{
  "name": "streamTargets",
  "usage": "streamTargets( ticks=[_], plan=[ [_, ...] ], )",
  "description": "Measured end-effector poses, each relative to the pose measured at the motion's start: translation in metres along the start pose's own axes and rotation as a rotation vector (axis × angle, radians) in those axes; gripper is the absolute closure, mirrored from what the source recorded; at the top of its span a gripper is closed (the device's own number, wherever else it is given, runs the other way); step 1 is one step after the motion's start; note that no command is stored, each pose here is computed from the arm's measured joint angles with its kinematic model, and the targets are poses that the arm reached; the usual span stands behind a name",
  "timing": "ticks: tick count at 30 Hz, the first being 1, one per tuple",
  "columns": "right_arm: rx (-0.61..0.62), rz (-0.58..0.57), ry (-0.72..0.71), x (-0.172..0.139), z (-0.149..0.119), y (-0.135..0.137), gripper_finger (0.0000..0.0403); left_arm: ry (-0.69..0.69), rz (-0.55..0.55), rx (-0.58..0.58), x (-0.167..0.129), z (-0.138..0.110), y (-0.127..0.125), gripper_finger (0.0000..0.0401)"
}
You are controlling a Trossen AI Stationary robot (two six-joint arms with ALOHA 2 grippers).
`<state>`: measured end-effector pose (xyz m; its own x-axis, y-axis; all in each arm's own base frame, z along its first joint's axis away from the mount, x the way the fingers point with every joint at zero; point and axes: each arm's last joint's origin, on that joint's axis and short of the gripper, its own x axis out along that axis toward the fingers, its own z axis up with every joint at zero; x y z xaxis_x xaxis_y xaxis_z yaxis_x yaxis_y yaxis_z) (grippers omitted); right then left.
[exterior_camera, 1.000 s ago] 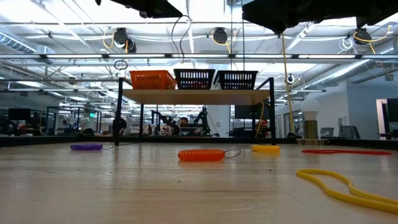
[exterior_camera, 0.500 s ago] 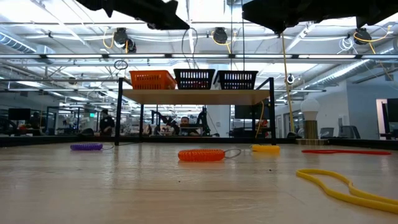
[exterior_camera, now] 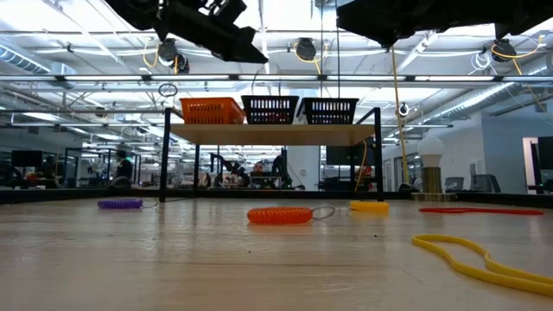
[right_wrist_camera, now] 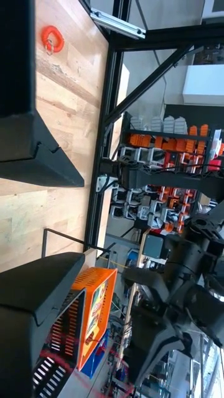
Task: Pick & Place Office Desk Supplies
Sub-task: Put the red rubber band into the left black basket on the shelf
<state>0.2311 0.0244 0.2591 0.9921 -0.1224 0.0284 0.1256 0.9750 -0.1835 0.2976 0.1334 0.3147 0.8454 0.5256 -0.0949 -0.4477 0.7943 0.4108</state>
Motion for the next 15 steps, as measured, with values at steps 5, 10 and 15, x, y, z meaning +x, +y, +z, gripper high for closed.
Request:
streamTargets(
  ticks=[5, 10, 15],
  plan=[
    [0.0, 0.0, 0.001, 0.0, 0.0, 0.0, 0.0232, -0.02, -0.058, 0.003, 0.002, -0.001, -0.003, 0.0347],
    [0.007, 0.004, 0.018, 0.0, -0.002, 0.0, 0.0232, -0.014, -0.05, -0.041, 0.002, -0.001, -0.003, 0.0297],
    [0.033, 0.014, 0.054, 0.0, -0.005, 0.002, 0.0232, -0.072, -0.208, -0.142, -0.002, 0.005, -0.013, 0.026]
  ],
)
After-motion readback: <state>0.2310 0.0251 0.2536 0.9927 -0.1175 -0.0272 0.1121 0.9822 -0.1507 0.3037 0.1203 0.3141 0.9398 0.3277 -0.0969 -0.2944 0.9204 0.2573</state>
